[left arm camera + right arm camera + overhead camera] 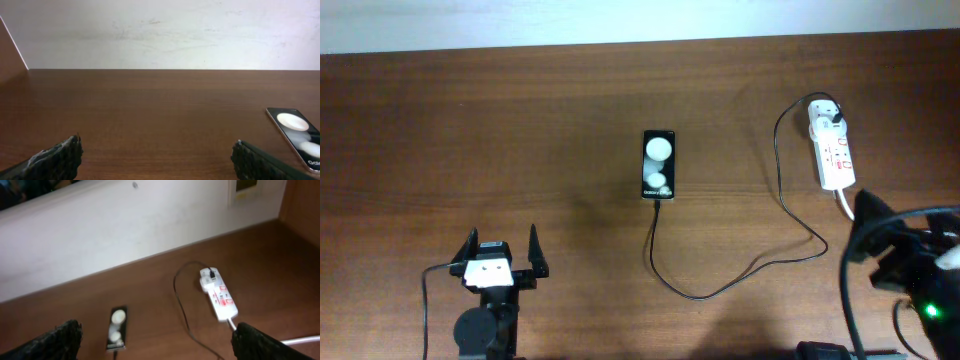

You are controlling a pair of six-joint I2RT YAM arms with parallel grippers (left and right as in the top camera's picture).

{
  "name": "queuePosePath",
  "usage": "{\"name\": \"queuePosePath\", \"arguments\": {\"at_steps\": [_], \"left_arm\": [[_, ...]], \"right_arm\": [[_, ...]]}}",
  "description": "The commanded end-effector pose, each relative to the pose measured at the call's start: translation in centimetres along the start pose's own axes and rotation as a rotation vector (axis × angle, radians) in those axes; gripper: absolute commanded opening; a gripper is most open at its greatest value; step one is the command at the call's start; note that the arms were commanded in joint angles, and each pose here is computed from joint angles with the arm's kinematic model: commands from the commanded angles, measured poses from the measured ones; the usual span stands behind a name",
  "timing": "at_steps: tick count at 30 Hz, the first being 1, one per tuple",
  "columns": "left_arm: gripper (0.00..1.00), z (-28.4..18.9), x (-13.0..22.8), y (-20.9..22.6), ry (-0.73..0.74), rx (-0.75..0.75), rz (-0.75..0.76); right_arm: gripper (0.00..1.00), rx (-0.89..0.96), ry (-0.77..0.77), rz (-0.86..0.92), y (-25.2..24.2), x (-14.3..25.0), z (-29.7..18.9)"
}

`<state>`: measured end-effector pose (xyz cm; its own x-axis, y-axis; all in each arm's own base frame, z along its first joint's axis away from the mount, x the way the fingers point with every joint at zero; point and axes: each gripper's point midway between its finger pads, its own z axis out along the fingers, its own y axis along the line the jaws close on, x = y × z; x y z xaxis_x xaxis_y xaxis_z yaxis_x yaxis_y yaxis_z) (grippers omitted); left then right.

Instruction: Plug charger to phone and switch on socket

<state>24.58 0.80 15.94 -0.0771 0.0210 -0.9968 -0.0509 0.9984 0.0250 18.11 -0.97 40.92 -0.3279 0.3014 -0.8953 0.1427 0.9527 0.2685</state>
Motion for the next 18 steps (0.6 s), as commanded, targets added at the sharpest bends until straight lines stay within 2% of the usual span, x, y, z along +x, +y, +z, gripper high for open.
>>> {"name": "queuePosePath", "arguments": {"at_steps": [1, 9, 18], "left_arm": [[0.99, 0.0, 0.2, 0.0, -0.003, 0.004, 0.019], [0.99, 0.0, 0.2, 0.0, -0.003, 0.004, 0.019], [0.99, 0.0, 0.2, 0.0, -0.003, 0.005, 0.019]], "right_arm": [[0.99, 0.007, -0.009, -0.021, -1.0, 2.8, 1.0], [0.99, -0.105, -0.227, -0.053, -1.6, 8.4, 3.7], [0.99, -0.18, -0.366, -0.065, -1.7, 11.8, 8.2]]}}
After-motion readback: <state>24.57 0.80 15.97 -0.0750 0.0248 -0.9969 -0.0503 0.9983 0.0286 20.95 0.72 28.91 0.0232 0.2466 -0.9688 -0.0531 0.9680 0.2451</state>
